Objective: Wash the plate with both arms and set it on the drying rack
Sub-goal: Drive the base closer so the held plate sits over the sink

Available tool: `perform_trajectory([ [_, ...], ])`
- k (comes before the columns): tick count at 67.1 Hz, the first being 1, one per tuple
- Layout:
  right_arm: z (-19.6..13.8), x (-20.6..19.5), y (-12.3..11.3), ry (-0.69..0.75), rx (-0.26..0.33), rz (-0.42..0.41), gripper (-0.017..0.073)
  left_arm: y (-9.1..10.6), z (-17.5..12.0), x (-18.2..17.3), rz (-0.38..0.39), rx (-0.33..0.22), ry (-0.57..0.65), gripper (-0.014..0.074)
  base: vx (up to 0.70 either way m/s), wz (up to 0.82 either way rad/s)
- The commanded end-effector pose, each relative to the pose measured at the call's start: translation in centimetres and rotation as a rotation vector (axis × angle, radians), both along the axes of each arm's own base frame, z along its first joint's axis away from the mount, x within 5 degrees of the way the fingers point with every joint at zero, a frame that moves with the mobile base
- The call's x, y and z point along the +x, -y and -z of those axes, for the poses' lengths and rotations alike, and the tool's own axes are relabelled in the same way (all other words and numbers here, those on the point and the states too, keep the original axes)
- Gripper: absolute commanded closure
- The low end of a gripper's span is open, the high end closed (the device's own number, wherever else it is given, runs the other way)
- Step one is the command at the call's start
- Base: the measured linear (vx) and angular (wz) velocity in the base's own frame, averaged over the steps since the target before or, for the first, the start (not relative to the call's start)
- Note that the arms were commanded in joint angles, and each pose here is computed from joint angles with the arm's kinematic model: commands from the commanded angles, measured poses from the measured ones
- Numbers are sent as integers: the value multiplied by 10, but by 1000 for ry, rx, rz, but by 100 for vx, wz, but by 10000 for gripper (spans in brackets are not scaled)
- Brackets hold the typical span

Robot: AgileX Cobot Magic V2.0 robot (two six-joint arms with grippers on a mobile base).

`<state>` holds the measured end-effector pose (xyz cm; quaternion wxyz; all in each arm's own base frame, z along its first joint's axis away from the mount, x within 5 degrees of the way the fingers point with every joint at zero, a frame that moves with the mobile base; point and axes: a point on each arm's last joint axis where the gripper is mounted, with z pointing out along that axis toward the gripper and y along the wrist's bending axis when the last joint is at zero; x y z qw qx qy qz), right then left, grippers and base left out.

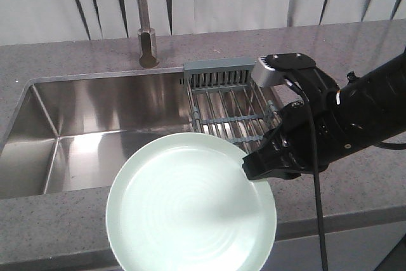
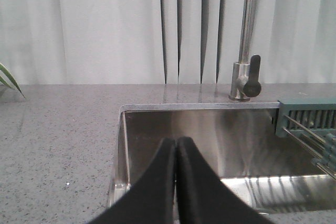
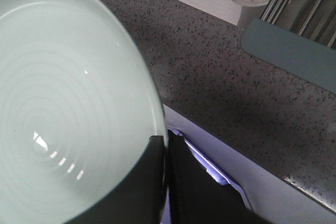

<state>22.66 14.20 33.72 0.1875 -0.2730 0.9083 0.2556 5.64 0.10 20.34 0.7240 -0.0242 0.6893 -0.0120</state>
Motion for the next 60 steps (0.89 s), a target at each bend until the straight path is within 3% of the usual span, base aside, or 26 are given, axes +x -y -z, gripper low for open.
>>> perform_trajectory([
  [1,-18,-3,0,64,64,16,561,0,-17,-3,0,-7,115,600,7,9],
  [60,-18,-3,0,64,64,16,561,0,-17,-3,0,-7,115,600,7,10],
])
